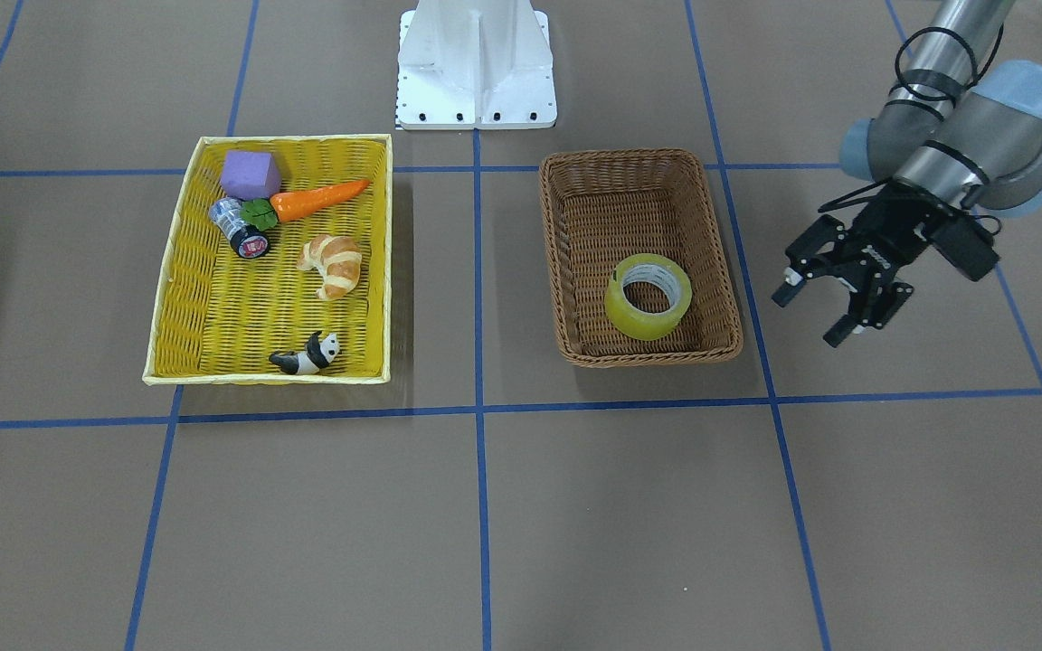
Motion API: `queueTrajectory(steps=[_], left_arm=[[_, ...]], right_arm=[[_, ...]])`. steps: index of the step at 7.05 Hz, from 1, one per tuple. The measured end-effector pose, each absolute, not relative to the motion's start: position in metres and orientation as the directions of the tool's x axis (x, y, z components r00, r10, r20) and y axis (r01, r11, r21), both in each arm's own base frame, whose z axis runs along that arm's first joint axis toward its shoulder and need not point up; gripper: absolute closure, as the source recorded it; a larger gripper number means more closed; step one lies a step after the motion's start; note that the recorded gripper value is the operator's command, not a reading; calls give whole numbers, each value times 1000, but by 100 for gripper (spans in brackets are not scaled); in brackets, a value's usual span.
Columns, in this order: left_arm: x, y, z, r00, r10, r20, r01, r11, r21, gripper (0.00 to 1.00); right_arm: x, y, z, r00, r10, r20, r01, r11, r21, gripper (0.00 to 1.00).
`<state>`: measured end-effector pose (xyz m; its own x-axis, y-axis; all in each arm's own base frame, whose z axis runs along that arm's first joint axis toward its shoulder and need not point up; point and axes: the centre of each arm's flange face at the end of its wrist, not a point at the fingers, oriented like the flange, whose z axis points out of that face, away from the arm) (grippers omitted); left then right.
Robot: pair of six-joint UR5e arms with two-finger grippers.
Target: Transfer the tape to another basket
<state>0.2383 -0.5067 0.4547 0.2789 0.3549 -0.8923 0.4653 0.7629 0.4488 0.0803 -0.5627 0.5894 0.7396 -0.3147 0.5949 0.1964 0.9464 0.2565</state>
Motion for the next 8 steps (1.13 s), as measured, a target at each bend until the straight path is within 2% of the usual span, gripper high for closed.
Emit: queueTrajectory(steps=[2,4,6,8], left_arm=[[146,-541,485,495,366,-788,317,769,556,1],[69,-539,514,661,347,-665,135,817,561,1],[-1,-518,524,757,331,-563,-35,881,471,1],[-49,-494,553,756,369,-541,-217,921,324,1]], right_arm=[[80,-556,596,740,-306,599,194,950,245,0],[80,-552,601,740,-300,602,194,952,237,0],[80,-551,603,740,-297,603,193,953,232,0],[80,-549,608,741,-289,607,192,956,221,0]])
